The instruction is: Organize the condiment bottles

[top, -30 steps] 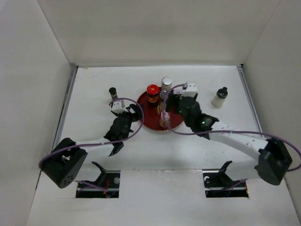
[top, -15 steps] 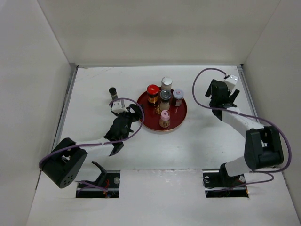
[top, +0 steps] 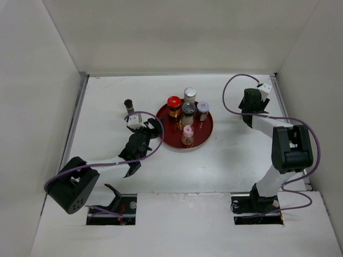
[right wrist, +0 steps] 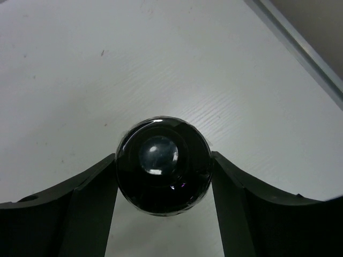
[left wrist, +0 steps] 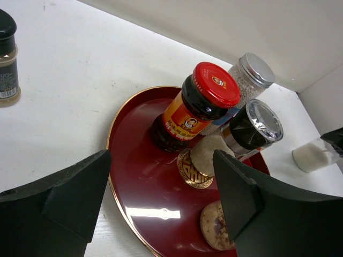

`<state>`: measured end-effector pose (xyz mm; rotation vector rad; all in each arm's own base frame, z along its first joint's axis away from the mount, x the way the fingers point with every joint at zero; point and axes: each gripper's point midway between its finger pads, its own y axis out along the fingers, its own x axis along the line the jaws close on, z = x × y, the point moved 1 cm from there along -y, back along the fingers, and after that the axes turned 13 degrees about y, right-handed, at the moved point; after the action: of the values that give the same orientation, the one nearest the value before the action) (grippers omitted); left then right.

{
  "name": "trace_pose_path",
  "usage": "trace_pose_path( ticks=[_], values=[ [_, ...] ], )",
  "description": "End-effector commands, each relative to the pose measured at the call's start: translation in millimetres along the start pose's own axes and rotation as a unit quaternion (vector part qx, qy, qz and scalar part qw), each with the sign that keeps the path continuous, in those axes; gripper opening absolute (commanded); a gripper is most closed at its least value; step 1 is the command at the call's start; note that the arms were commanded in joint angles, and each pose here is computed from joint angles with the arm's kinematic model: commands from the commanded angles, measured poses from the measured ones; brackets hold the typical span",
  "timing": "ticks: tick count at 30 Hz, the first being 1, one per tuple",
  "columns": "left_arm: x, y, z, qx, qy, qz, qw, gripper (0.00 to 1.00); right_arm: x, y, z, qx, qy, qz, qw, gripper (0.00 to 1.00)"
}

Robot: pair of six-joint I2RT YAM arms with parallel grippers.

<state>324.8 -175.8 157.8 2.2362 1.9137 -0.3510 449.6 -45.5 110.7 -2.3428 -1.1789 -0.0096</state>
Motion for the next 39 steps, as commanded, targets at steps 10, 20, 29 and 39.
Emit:
trace_pose_path(
  ticks=[10,20,29,39],
  values=[
    [-8.0,-1.6,-15.8,-0.026,-0.023,0.015,0.999,0.76,69.9,-120.1,-36.4,-0.066,0.059,-0.153,0.984,0.48],
    [-3.7,-1.8,-19.5,-0.031,-0.024,0.007,0.999,0.76,123.6,-215.8,40.5,-0.006,0.000,-0.295,0.955,0.50],
    [8.0,-3.4,-40.4,-0.058,-0.035,-0.014,0.998,0.75,137.6,-202.0,82.6,0.012,-0.040,-0.302,0.952,0.52],
    [59.7,-4.7,-67.8,-0.039,-0.015,-0.161,0.986,0.88,132.0,-209.4,90.2,0.016,-0.039,-0.303,0.952,0.99]
  ],
)
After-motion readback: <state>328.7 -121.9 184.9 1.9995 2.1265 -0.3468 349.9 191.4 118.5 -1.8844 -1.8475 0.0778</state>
